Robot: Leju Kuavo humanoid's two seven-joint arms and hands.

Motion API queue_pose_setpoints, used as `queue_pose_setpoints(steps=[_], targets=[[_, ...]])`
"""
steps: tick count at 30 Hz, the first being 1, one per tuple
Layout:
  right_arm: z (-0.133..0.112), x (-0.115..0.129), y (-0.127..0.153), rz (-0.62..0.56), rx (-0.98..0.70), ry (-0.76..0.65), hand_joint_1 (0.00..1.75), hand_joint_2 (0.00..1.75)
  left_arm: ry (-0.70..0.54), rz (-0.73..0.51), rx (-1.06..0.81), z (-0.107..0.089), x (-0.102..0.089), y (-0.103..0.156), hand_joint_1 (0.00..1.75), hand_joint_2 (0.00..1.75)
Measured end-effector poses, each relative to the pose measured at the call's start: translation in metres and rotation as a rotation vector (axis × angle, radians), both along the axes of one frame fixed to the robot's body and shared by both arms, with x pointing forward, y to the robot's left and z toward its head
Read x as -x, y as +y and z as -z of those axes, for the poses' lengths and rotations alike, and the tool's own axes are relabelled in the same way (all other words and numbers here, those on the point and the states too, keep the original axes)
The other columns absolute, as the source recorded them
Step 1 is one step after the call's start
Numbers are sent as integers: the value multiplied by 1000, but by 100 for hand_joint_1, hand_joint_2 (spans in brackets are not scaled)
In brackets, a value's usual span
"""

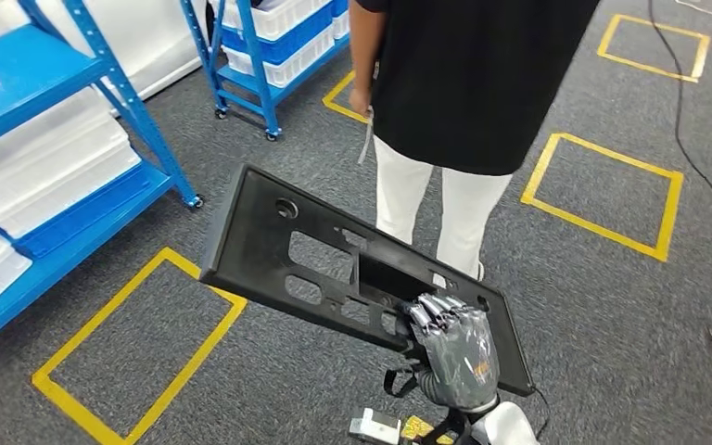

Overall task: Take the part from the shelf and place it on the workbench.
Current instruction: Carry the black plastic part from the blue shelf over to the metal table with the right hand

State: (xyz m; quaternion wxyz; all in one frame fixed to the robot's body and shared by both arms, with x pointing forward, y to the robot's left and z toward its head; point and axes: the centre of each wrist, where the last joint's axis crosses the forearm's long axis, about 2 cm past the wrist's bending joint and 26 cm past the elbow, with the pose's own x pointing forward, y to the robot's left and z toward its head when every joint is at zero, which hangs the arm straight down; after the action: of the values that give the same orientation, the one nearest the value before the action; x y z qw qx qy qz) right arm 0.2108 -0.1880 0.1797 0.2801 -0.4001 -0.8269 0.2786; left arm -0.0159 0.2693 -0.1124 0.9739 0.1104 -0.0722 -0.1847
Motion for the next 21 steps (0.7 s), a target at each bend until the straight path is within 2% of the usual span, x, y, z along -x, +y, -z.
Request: queue_pose_setpoints(steps=[9,21], targets=[[0,32,-17,38,-1,23,175,175,63,46,25,0,4,3,0,175],[-5,42,-26,44,2,11,175,175,63,60,15,1,3,8,0,175]])
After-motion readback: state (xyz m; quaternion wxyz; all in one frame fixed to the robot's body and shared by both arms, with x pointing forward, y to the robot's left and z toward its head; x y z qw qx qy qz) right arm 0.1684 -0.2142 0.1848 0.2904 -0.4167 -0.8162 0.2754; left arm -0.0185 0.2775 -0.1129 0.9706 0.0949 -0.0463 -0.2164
